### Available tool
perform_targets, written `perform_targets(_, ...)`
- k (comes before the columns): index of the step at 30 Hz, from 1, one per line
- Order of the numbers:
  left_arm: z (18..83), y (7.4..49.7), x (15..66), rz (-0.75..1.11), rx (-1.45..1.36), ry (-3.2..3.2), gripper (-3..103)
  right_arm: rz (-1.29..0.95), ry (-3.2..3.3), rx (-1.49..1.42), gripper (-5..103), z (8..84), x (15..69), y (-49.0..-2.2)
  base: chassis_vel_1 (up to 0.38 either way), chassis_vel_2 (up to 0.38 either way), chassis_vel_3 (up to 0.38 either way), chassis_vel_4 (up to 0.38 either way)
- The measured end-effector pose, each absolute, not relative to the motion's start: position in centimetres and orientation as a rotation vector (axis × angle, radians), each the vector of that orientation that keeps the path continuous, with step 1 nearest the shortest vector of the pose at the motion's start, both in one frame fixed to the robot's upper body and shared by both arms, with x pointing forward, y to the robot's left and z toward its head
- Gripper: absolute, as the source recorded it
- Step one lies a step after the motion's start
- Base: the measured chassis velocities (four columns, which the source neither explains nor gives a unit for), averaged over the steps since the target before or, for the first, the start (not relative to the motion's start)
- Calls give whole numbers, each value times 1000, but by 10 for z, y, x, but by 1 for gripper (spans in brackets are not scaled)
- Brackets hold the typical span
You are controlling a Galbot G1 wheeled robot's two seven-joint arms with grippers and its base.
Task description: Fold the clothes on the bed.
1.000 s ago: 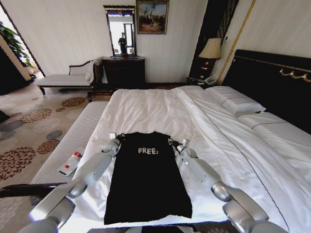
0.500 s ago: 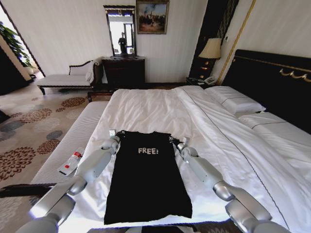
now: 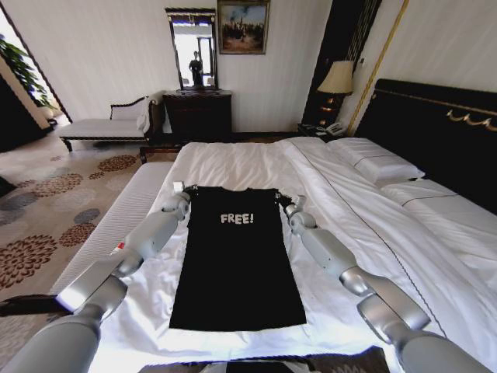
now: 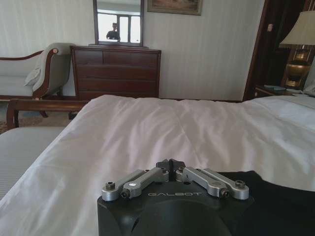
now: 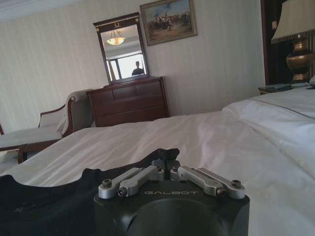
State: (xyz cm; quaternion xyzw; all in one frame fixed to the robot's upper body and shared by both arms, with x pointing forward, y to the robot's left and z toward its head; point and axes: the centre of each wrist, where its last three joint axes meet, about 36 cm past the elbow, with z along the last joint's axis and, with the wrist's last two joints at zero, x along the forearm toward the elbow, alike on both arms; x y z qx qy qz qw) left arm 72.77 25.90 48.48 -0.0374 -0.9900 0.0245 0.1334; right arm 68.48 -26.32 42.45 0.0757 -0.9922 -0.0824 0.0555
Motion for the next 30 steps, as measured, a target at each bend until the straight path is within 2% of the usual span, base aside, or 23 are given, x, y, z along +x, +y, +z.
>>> perform_targets(4, 510, 236, 750, 70, -148, -2898, 1, -252, -3027, 219, 1, 439, 701, -254, 0, 0, 0, 0)
perform_targets(12, 505, 223, 753, 40, -168, -2902, 1, -236, -3017, 188, 1, 431, 709, -249, 0, 0, 0, 0)
perform_targets(16, 468, 231, 722, 25, -178, -2884, 1, -178, -3018, 225, 1, 410, 688, -247, 0, 0, 0, 0)
perform_targets(23, 450, 234, 686, 87, -163, -2909, 1, -63, -3021, 243, 1, 367, 641, -253, 0, 0, 0, 0)
perform_targets(30, 424, 239, 615, 115, -227, -2951, 1, 61, -3074, 271, 1, 349, 588, -259, 0, 0, 0, 0)
